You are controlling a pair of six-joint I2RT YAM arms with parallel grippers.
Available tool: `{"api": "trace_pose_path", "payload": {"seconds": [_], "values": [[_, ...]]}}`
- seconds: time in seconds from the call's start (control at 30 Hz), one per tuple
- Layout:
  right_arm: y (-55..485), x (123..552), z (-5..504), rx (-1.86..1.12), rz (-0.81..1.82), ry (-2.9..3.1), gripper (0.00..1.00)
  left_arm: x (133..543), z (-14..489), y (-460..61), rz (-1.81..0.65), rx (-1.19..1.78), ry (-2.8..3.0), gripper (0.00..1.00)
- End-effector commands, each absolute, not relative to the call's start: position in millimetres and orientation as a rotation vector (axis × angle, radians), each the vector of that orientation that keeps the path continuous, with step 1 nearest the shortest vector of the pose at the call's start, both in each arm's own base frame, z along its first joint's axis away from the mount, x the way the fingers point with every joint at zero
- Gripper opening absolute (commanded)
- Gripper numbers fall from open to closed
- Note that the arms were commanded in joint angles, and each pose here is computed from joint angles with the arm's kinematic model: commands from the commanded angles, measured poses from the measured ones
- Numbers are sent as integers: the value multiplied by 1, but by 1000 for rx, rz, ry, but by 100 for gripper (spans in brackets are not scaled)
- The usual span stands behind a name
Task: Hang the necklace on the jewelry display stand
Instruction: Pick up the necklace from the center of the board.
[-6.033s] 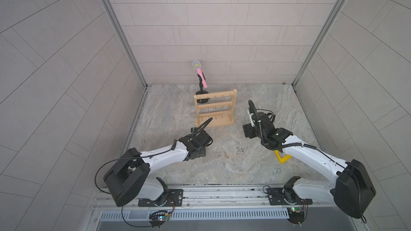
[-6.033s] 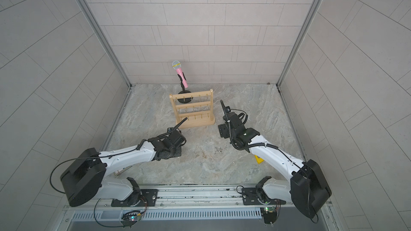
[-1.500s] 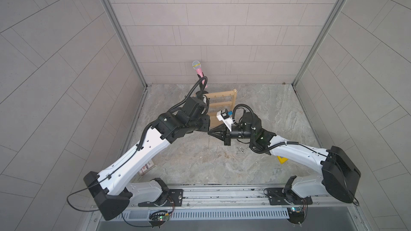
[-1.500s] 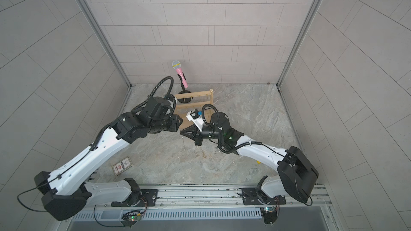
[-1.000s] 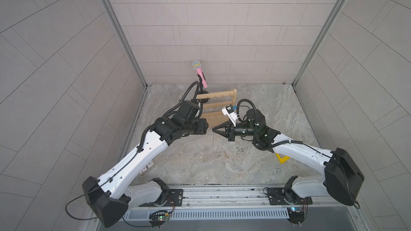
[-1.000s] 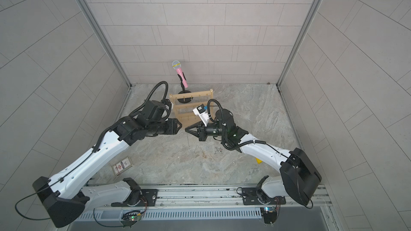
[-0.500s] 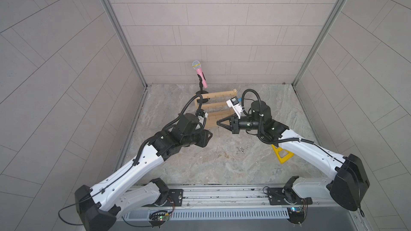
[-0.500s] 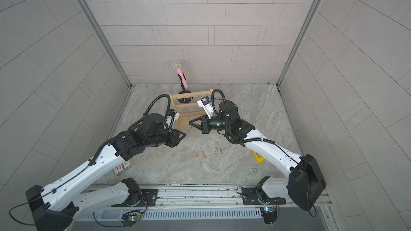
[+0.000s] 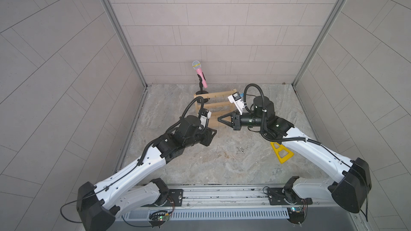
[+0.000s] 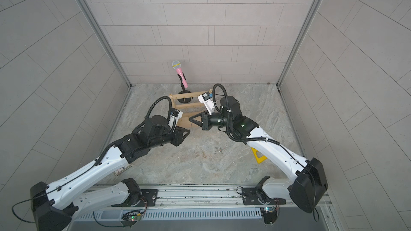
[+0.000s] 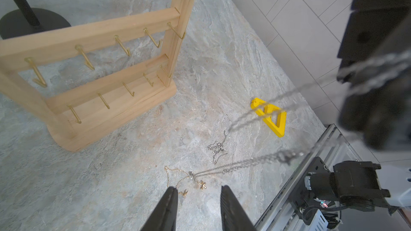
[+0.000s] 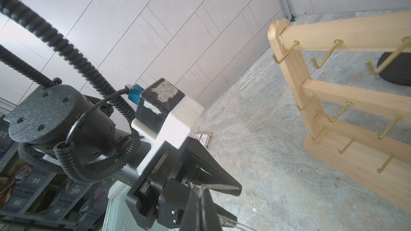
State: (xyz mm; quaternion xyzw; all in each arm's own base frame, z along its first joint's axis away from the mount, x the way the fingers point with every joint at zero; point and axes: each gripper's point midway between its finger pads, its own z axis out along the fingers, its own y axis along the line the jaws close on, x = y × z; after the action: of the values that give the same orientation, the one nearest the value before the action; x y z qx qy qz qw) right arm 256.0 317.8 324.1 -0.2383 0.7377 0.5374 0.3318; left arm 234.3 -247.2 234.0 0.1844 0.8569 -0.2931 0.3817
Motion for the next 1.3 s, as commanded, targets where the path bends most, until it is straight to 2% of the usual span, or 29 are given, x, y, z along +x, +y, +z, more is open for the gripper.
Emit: {"api": "trace_pose_path", "payload": {"seconds": [0.0, 0.77, 1.27], "values": [[315, 254, 341, -615, 1422, 1897, 0, 243, 244, -255, -762, 470, 2116, 35], [315, 257, 343, -609, 1401, 1908, 0, 244, 241, -262, -770, 498, 2127, 28], [317, 259, 346, -621, 1401, 1899, 0, 235, 244, -258, -748, 549, 2133, 28]]}}
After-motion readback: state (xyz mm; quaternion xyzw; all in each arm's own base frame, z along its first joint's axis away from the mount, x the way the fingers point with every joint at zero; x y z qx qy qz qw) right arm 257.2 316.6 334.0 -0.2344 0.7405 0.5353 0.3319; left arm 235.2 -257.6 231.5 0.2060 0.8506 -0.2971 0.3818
